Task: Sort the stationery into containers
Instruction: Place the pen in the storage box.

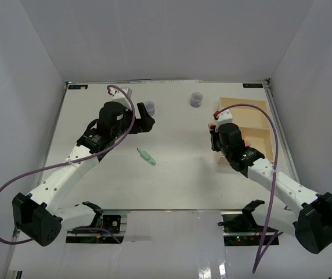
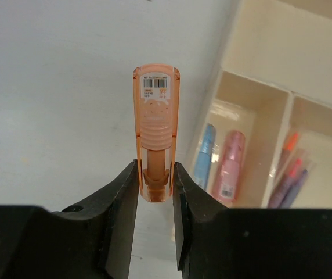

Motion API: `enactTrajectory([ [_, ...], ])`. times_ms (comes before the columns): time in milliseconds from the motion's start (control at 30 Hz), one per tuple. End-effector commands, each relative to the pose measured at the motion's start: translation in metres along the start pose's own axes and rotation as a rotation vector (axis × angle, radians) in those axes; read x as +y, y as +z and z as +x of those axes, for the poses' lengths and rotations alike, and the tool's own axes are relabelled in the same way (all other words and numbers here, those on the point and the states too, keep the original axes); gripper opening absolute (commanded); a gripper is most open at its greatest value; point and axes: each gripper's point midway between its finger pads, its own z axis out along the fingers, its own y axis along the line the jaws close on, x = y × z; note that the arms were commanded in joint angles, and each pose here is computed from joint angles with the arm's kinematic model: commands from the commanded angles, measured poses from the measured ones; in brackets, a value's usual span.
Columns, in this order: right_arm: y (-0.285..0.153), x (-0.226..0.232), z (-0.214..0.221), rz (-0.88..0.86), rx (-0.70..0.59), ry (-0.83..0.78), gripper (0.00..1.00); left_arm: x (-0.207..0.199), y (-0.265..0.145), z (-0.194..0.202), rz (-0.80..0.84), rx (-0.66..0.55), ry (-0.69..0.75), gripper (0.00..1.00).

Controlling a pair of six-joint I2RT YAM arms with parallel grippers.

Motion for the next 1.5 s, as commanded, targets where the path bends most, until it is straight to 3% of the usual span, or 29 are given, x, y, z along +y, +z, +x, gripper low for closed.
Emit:
enactTrajectory([
  [0, -0.006, -0.039, 0.015, 0.142, 0.075, 0.210, 0.08, 0.040, 0.003, 0.005, -0.143, -0.020, 0.038, 0.98],
  [367, 0.009, -0.075, 0.063, 0.237, 0.218, 0.294, 0.08, 0.092, 0.009, 0.037, -0.247, 0.013, 0.061, 0.98],
  [667, 0.016, -0.084, 0.081, 0.265, 0.281, 0.297, 0.28, 0.101, 0.009, 0.040, -0.276, 0.025, 0.079, 0.98],
  [733, 0.016, -0.085, 0.078, 0.266, 0.278, 0.292, 0.36, 0.102, 0.008, 0.041, -0.277, 0.026, 0.079, 0.98],
  [1033, 0.010, -0.085, 0.031, 0.207, 0.158, 0.226, 0.57, 0.098, 0.008, 0.041, -0.254, 0.029, 0.054, 0.98],
  [1167, 0.007, -0.058, 0.001, 0.049, 0.064, 0.133, 0.63, 0.097, 0.009, 0.043, -0.241, 0.038, 0.040, 0.98],
  [1300, 0.001, 0.007, -0.040, -0.184, -0.068, 0.018, 0.71, 0.102, 0.008, 0.039, -0.253, 0.027, 0.021, 0.98],
  [1467, 0.014, 0.085, -0.040, -0.354, -0.041, -0.168, 0.76, 0.109, 0.007, 0.036, -0.274, 0.017, 0.008, 0.98],
])
